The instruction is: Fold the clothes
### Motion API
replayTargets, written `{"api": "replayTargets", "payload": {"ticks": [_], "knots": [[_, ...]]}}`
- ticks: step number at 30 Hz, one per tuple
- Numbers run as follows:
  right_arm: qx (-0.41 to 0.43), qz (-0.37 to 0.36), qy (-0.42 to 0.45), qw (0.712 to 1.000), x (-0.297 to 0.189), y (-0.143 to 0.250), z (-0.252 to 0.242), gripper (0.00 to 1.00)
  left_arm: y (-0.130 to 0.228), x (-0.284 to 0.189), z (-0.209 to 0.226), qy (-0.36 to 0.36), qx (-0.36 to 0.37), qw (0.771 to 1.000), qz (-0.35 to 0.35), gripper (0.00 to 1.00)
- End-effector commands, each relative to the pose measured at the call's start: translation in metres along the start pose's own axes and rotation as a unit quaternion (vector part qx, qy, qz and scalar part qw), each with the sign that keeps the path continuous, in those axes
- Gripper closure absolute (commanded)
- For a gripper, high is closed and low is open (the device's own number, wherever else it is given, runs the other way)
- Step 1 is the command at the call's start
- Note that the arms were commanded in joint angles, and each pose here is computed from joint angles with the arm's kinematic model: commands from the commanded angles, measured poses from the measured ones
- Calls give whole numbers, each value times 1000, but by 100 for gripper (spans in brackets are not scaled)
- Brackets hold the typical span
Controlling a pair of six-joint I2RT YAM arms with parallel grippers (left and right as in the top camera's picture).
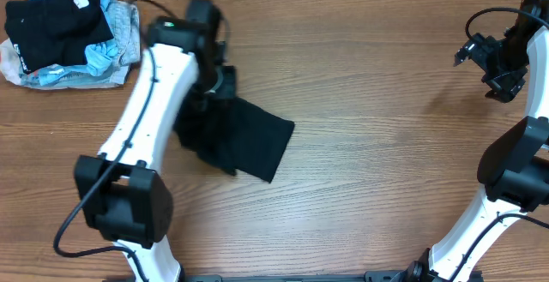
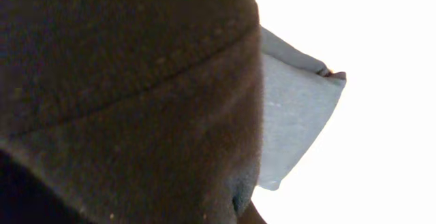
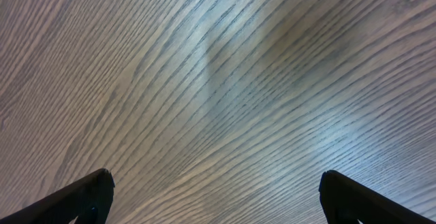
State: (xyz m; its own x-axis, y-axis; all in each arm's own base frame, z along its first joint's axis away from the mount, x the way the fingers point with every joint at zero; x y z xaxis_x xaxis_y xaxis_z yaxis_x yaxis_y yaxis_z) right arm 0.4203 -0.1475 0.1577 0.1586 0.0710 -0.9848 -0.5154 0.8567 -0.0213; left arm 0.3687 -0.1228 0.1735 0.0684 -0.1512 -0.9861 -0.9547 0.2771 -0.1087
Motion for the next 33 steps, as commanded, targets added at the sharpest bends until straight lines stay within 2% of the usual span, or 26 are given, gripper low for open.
{"api": "replayTargets", "payload": {"ticks": [1,13,15,16,17,18,19,20,24,27,30,33], "knots": [[-4,-14,-14,1000,-12,-2,6,0,2,25,-26,16,14,999,34,96],[-4,-14,-14,1000,-12,-2,6,0,11,112,-112,110,73,984,119,96],[-4,-14,-14,1000,-12,-2,6,0,14,118,-125,118,85,982,123,91],[-4,-14,-14,1000,-12,-2,6,0,15,120,-129,119,91,981,125,82],[-4,-14,-14,1000,-12,-2,6,0,17,121,-134,119,97,980,125,67],[-4,-14,-14,1000,-12,-2,6,0,18,121,-138,119,102,980,126,43],[-4,-14,-14,1000,-12,-2,6,0,20,121,-142,119,108,979,127,14],[-4,-14,-14,1000,-12,-2,6,0,21,121,-145,119,111,978,127,6],[-4,-14,-14,1000,-12,-2,6,0,25,120,-152,131,114,976,133,7],[-4,-14,-14,1000,-12,-2,6,0,24,108,-159,159,123,970,136,15],[-4,-14,-14,1000,-12,-2,6,0,17,83,-162,167,145,968,121,20],[-4,-14,-14,1000,-12,-2,6,0,6,47,-168,170,179,966,83,19]]}}
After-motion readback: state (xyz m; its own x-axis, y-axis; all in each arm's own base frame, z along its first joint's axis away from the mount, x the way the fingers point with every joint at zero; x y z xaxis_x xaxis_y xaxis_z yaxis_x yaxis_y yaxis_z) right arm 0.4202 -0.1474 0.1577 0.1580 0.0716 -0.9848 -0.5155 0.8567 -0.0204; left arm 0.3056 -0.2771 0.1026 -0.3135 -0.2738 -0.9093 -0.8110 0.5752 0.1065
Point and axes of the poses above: each gripper's point midway between its finger pads, its own x axis out along the fingers, its own z axis along the line the jaws close on, y = z × x, the point moved 3 cm from there along -x, back along the fingers, and after that the axes turned 14 degrees about x, right-handed, at the moved point
